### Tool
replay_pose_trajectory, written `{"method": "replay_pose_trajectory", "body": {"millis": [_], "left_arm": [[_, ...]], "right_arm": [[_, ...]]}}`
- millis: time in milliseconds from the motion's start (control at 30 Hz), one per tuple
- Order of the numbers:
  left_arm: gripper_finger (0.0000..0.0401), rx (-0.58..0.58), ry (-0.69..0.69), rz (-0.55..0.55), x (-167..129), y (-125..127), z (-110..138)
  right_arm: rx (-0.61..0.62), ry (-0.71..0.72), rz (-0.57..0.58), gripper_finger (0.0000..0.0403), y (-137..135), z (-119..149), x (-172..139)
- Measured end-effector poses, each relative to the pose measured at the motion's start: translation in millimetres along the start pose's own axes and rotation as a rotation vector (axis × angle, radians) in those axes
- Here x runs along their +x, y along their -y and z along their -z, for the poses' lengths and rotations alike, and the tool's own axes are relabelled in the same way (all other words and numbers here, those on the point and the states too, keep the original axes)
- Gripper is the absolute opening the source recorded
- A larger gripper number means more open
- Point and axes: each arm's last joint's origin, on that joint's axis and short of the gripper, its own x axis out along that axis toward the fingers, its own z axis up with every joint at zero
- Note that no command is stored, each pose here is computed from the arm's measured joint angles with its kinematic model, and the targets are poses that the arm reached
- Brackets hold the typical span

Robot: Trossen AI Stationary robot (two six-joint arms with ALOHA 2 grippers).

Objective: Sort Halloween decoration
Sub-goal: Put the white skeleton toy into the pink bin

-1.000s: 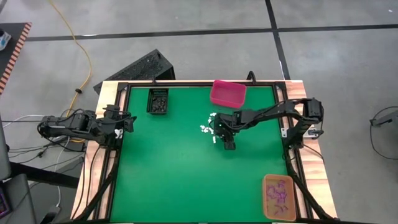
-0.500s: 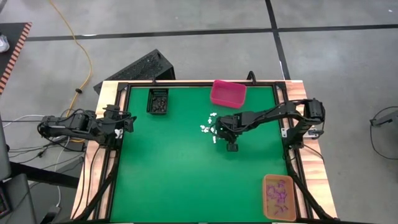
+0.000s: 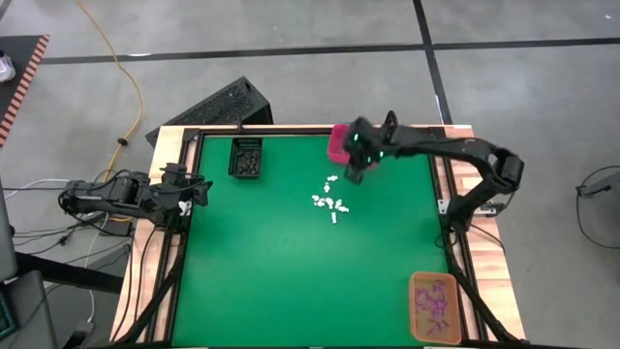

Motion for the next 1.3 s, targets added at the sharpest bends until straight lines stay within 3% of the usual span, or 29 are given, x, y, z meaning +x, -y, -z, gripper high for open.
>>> {"method": "replay_pose_trajectory", "body": {"millis": [200, 400, 600, 800, 967, 1100, 1300], "left_arm": [[0.0183, 0.0, 0.0, 0.0, 0, 0, 0], [0.0183, 0.0, 0.0, 0.0, 0, 0, 0], [0.0183, 0.0, 0.008, -0.005, 0, 0, 0], [0.0183, -0.014, 0.013, -0.008, 0, 0, 0], [0.0183, -0.023, 0.017, -0.011, 0, 0, 0], [0.0183, -0.027, 0.018, -0.011, 0, 0, 0], [0.0183, -0.03, -0.005, -0.002, 0, 0, 0]], "right_arm": [[0.12, 0.092, 0.17, 0.0051, 48, -9, -7], [0.185, 0.099, 0.216, 0.0145, 71, -6, -10], [0.206, 0.109, 0.209, 0.0214, 73, -6, -11], [0.087, 0.186, -0.017, 0.022, 41, -18, -8], [-0.057, 0.207, -0.075, 0.0213, 1, -24, 4], [-0.105, 0.105, -0.102, 0.0212, -24, -18, 28], [-0.21, -0.179, -0.168, 0.0211, -67, 13, 53]]}}
